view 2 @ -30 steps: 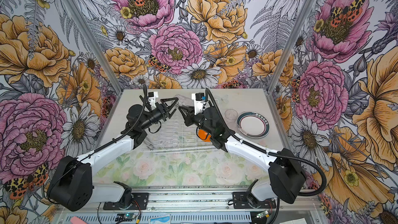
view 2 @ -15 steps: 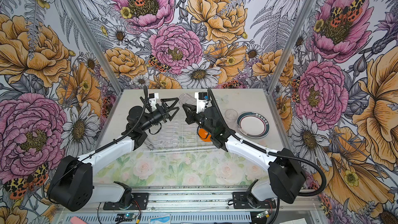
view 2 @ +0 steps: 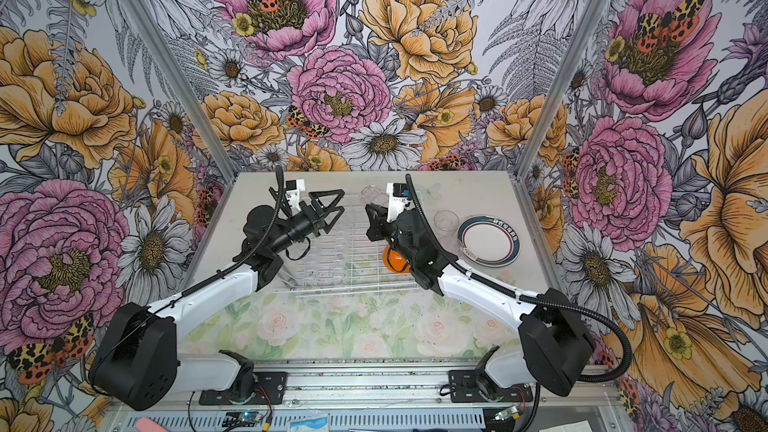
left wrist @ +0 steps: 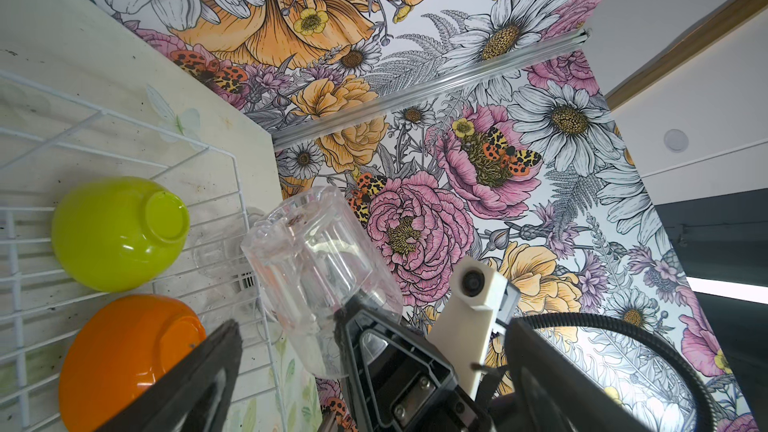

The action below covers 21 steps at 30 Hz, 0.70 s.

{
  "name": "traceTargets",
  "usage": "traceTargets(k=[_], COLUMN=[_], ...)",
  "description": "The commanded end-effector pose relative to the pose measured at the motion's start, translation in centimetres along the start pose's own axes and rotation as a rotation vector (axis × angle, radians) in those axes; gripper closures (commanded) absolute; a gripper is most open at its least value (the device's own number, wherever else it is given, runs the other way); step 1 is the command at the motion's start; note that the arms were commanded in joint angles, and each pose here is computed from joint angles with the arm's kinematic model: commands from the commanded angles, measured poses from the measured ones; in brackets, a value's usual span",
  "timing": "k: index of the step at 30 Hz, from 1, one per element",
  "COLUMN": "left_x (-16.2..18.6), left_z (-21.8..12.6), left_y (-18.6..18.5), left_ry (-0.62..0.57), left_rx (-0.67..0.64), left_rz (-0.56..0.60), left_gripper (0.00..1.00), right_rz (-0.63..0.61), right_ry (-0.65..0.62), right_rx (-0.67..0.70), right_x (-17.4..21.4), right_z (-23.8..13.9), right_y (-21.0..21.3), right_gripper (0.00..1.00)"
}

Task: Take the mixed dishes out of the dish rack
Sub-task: 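Carry the glass with the right gripper toward the plate while the left gripper withdraws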

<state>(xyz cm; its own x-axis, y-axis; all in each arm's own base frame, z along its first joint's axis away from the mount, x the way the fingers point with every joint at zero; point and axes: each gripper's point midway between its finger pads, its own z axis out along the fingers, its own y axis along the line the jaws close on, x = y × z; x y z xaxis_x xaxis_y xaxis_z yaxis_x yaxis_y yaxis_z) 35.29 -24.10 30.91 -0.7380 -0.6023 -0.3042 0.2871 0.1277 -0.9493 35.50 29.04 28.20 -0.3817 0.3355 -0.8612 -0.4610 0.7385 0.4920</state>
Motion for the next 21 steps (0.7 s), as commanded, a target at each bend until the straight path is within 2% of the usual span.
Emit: traceTargets(k=[1, 6, 13, 17, 21], left_x=[0.1, 0.3, 2.1, 2.5, 2.5], left_z=[-0.5, -0.7, -1.6, -2.3, -2.5], left_y=[-0.3, 0.2, 2.0, 2.3, 1.7], left_ry=[0.003, 0.007, 0.048, 0.040, 0.034], left_rx=[0.008, -0.013, -0.105, -0.160, -0.189], left_rz=[0.042, 0.068, 0.148, 0.207, 0.269], left_gripper=[0.01, 0.01, 0.01, 0.01, 0.01], right_rz=[0.004, -0.013, -0.009, 0.051, 0.067], right_ry=[-0.096, -0.128, -0.172, -0.204, -0.162], right_rx=[0.035, 0.175, 0.543, 0.628, 0.710], right_x=[-3.2, -4.7, -6.1, -5.6, -4.6], right_z=[-1.7, -4.1, -10.4, -13.4, -15.0], right_y=[-0.2, -2.4, -8.9, -11.9, -14.1], right_gripper=[1.00, 1.00, 1.00, 1.00, 1.00])
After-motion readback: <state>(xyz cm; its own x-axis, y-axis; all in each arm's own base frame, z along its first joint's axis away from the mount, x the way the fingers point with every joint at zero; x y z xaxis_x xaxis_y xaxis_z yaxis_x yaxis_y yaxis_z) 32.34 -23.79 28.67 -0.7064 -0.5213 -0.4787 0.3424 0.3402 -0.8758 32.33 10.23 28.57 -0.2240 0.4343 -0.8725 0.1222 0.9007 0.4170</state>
